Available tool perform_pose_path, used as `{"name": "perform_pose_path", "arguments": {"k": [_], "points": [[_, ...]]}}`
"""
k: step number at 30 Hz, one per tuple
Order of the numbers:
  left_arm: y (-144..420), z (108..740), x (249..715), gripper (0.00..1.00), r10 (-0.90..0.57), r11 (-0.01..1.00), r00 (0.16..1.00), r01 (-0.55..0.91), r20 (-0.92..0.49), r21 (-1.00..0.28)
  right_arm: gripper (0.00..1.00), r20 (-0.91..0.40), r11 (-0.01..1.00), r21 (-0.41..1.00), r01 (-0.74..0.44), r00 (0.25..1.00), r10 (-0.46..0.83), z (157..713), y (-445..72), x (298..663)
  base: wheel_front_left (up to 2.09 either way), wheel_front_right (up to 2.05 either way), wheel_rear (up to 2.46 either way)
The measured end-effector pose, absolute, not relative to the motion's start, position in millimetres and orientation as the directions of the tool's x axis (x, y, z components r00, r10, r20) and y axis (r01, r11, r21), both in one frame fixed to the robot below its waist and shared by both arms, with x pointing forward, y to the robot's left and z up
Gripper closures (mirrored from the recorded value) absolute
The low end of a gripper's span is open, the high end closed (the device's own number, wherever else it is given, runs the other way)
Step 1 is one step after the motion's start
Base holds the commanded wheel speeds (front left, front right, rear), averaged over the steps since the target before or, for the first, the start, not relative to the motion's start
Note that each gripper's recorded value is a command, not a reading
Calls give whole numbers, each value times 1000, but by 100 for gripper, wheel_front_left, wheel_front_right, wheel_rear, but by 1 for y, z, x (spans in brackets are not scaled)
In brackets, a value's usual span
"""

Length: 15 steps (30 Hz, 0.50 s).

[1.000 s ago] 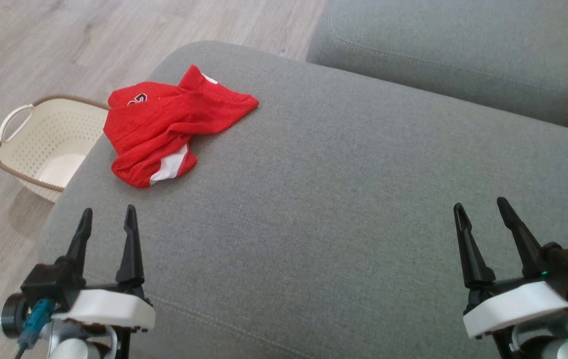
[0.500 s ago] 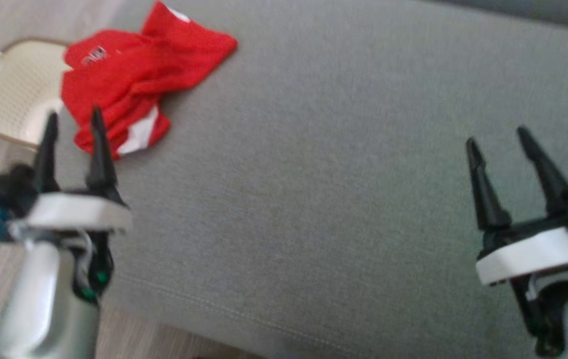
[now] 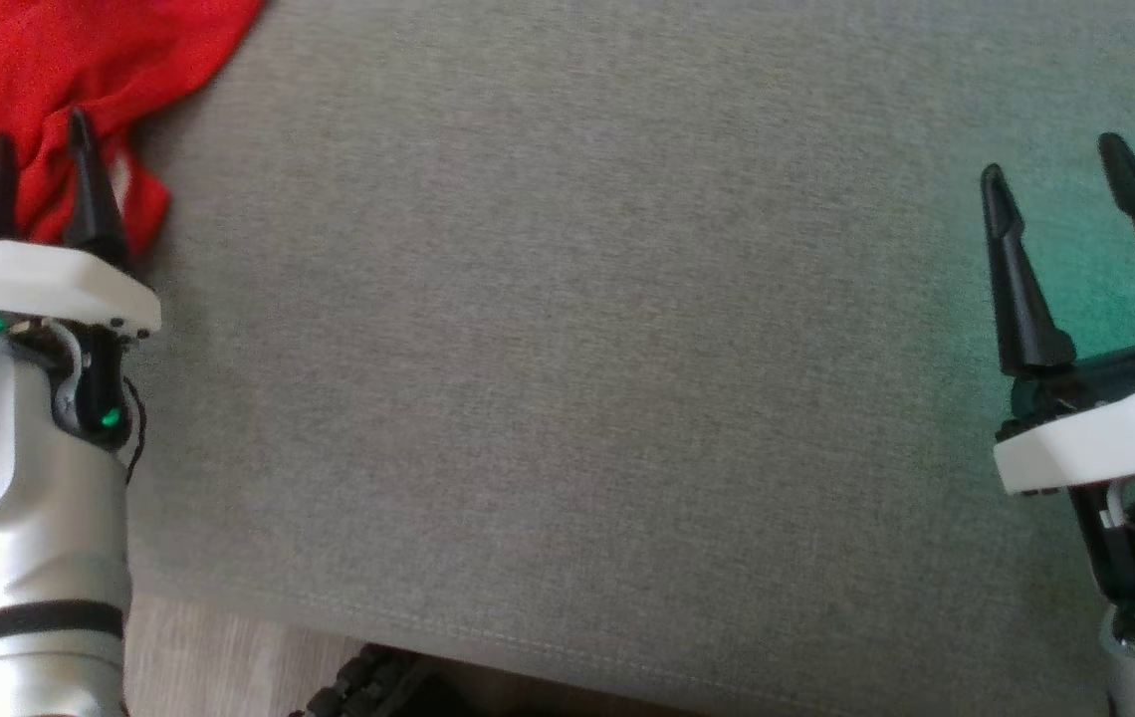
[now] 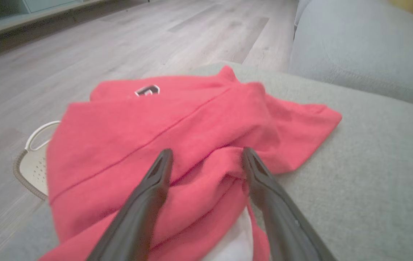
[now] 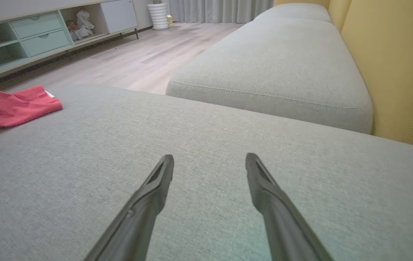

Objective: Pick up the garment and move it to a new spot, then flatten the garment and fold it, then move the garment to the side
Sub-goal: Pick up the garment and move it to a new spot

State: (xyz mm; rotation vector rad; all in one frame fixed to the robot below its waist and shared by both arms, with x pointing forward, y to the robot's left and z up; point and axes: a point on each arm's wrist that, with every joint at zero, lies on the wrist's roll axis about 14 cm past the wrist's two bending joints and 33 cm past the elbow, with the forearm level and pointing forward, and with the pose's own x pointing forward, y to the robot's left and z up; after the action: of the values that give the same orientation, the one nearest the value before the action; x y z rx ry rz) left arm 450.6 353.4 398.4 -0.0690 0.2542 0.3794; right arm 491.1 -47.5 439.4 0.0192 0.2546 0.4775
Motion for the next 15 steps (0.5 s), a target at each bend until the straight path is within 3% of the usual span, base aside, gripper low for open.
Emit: {"name": "perform_pose_path", "arguments": {"k": [4, 5, 6, 7, 11, 15], "points": [[355, 358, 445, 0, 349, 926, 854, -377, -385, 4, 0, -260, 903, 72, -424, 866, 428, 431, -60, 492, 0, 0, 0], [357, 353, 444, 20, 350, 926, 845, -377, -404, 13, 0, -265, 906, 72, -418, 867, 422, 429, -62, 492, 0, 0, 0], [358, 350, 444, 68, 348, 928, 841, -372, -414, 24, 0, -267, 908, 71, -413, 869, 416, 428, -64, 492, 0, 0, 0], [359, 351, 446, 100, 346, 930, 842, -365, -414, 36, 0, -268, 911, 69, -408, 872, 410, 428, -66, 493, 0, 0, 0], [363, 365, 452, 100, 343, 936, 859, -346, -381, 62, 0, -261, 913, 68, -401, 876, 405, 430, -67, 495, 0, 0, 0], [369, 403, 462, 100, 348, 937, 900, -346, -263, 54, 0, -227, 913, 69, -402, 885, 407, 441, -65, 494, 0, 0, 0]]}}
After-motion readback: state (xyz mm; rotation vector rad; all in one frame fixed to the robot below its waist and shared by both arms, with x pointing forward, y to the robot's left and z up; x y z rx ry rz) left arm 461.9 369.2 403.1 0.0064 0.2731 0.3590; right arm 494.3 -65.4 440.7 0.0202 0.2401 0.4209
